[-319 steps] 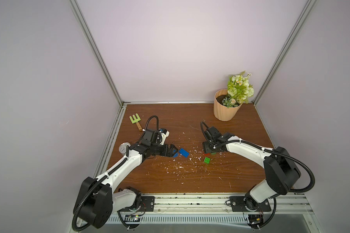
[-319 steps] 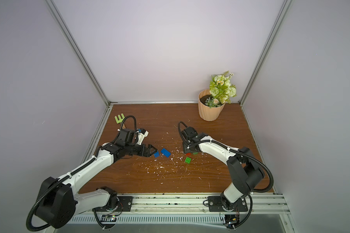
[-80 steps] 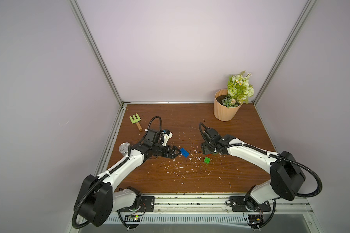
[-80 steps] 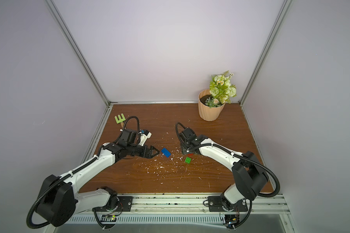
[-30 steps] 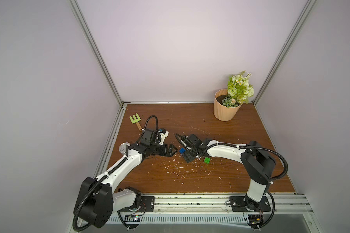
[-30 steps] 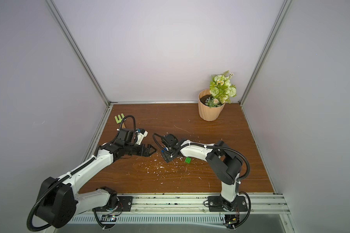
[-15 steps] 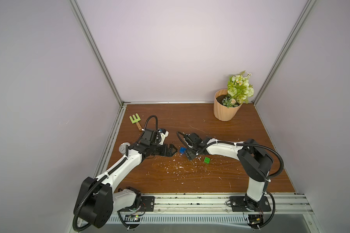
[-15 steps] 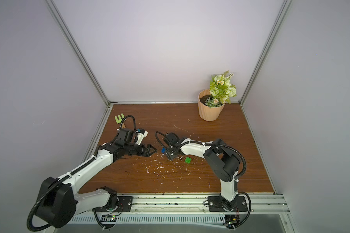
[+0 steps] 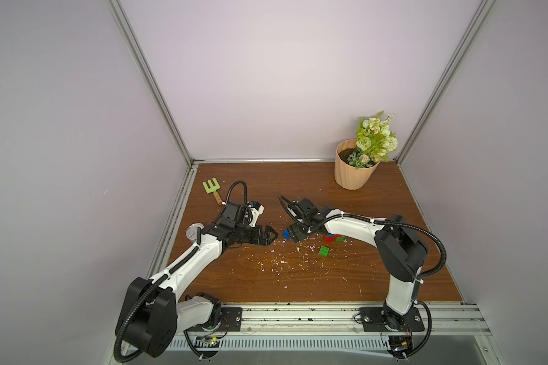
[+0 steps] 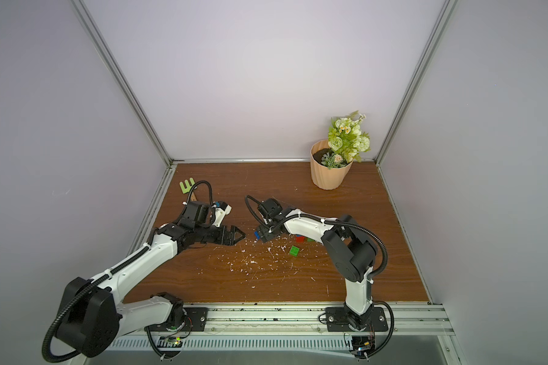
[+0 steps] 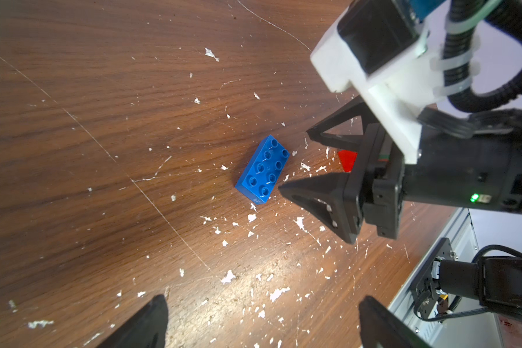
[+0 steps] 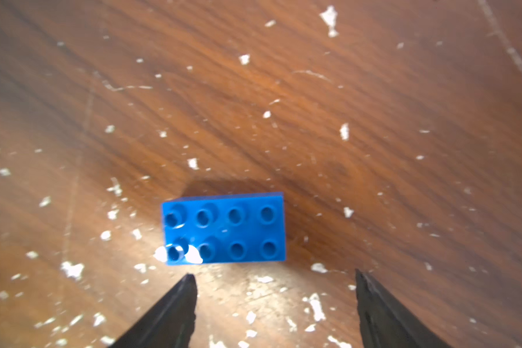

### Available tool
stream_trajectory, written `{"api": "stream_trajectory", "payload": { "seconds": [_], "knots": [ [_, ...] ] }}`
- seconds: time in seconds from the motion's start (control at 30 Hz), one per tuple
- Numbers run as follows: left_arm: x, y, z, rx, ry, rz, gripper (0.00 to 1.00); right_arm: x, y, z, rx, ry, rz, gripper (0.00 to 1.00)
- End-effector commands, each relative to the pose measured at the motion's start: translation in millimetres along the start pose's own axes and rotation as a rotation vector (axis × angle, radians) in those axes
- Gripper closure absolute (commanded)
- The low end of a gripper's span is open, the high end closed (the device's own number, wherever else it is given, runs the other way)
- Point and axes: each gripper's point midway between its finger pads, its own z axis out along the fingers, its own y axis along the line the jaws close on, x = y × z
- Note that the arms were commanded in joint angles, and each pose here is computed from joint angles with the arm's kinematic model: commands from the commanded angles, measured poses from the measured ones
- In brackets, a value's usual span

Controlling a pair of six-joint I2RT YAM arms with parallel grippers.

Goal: Assemble a giraffe with lego
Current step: Adjust the lego brick at the center of the board, then pick up the lego brick from the center of the board.

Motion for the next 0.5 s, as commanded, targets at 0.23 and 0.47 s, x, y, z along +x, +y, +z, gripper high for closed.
{"api": "stream_trajectory", "payload": {
  "seconds": [0.23,0.47],
  "knots": [
    [-1.6,-0.9,-3.0,0.005,-0.003,-0.004,0.01,-20.3,26.2,-6.8,-0.073,-0.039,-0.094,0.11],
    [-2.6,-1.7,-3.7,0.006,-0.006,0.000,0.00,-27.0,34.8,3.1,-0.091,-0.037,-0.118,0.11]
  ]
}}
